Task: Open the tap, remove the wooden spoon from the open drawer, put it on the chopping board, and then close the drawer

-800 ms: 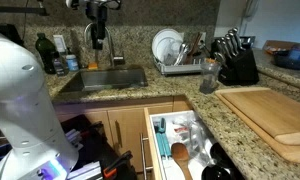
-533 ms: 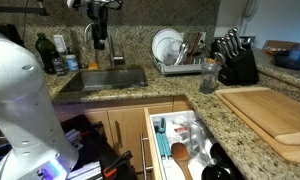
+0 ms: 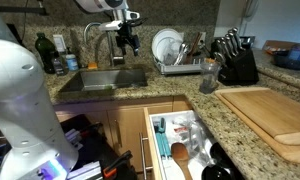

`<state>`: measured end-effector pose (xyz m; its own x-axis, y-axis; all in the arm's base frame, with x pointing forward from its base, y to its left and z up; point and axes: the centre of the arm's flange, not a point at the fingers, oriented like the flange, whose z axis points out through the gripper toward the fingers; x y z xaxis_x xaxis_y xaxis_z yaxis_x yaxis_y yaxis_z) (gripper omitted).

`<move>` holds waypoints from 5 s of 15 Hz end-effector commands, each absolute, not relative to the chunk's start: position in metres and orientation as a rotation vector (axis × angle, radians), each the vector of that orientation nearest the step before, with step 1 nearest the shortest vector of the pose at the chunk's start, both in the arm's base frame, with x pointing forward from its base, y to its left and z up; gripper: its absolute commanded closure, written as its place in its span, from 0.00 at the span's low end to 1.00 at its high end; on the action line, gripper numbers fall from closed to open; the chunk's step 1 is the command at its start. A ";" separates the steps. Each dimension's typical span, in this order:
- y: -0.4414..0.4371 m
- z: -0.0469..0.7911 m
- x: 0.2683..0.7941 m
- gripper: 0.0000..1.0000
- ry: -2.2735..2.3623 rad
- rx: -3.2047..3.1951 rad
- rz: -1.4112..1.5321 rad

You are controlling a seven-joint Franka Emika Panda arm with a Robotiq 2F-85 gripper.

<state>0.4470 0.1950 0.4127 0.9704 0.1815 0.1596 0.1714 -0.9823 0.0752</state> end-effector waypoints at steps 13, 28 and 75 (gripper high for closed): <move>0.322 0.459 0.547 0.00 0.995 2.795 0.622; 0.424 0.380 0.637 0.00 1.643 2.754 0.924; 0.489 0.302 0.644 0.00 1.748 2.892 1.172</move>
